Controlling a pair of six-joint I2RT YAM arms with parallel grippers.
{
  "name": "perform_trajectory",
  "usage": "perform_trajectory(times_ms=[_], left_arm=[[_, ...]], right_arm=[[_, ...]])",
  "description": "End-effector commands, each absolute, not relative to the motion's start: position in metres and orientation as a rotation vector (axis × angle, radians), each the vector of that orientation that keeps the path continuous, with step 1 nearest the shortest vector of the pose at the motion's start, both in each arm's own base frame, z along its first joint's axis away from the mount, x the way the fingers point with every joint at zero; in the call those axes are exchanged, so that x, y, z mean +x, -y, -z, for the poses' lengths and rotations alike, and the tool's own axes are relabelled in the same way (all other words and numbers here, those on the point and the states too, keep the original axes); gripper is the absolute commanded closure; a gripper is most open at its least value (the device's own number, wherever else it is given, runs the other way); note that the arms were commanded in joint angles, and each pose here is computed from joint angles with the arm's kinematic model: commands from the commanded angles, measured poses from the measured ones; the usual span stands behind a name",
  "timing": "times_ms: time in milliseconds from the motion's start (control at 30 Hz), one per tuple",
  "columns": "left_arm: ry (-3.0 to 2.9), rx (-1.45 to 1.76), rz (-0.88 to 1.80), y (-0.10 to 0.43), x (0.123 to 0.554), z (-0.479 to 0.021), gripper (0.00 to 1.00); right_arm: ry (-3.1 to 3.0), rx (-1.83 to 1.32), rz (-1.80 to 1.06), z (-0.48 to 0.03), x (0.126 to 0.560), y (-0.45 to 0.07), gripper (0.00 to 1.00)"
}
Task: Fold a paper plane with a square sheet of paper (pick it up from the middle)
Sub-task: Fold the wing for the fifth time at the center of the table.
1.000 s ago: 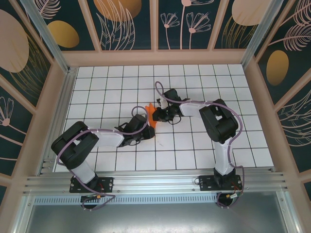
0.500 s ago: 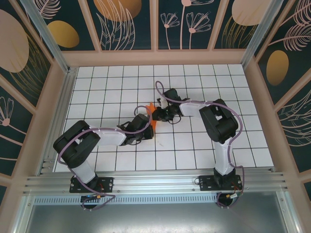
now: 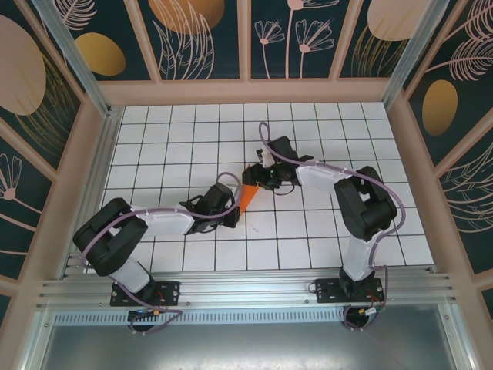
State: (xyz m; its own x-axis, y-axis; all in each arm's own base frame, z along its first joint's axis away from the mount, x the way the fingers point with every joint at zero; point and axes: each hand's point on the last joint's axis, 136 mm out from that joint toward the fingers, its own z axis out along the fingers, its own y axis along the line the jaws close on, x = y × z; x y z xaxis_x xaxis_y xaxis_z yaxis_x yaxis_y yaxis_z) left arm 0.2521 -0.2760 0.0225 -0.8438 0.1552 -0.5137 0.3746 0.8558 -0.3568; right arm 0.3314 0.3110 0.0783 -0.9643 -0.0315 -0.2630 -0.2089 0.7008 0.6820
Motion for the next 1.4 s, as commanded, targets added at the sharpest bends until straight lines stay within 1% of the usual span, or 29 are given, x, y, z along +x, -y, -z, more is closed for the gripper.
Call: perform_trajectory(times_ms=[0, 133, 433, 567, 767, 833, 900, 1000, 1033, 1133, 1267, 1367], left_arm=[[-2.550, 0.532, 0.544, 0.269, 0.244, -0.015, 1.00], [-2.559, 0.585, 0.486, 0.268, 0.245, -0.006, 1.00], [-2.563, 0.616, 0.378, 0.262, 0.249, 0.003, 1.00], [-2.553, 0.610, 0.372, 0.261, 0.251, 0.002, 1.00], [-2.539, 0.632, 0.386, 0.263, 0.251, -0.001, 1.00], [-2.533, 0.632, 0.388, 0.264, 0.252, -0.003, 1.00], [-2.517, 0.623, 0.413, 0.267, 0.252, -0.007, 0.96], [-2.487, 0.565, 0.446, 0.269, 0.256, -0.012, 0.82], [-2.469, 0.528, 0.463, 0.270, 0.259, -0.016, 0.75], [-2.408, 0.438, 0.538, 0.273, 0.263, -0.025, 0.68], [-2.349, 0.343, 0.622, 0.274, 0.265, -0.031, 0.67], [-2.319, 0.273, 0.688, 0.275, 0.264, -0.035, 0.68]], right_arm=[[-2.685, -0.137, -1.131, -0.081, 0.321, -0.306, 0.46], [-2.713, -0.134, -1.144, -0.075, 0.312, -0.309, 0.46], [-2.773, -0.115, -1.127, -0.064, 0.303, -0.317, 0.52], [-2.800, -0.096, -1.114, -0.057, 0.303, -0.320, 0.58], [-2.823, -0.091, -1.043, -0.042, 0.312, -0.318, 0.73], [-2.821, -0.084, -1.038, -0.041, 0.315, -0.318, 0.75], [-2.820, -0.073, -1.047, -0.041, 0.316, -0.319, 0.75], [-2.825, -0.037, -1.070, -0.042, 0.317, -0.321, 0.78], [-2.828, -0.017, -1.075, -0.041, 0.317, -0.320, 0.79], [-2.851, 0.051, -1.090, -0.038, 0.316, -0.319, 0.84], [-2.883, 0.124, -1.103, -0.034, 0.315, -0.318, 0.88], [-2.900, 0.186, -1.103, -0.033, 0.316, -0.314, 0.90]])
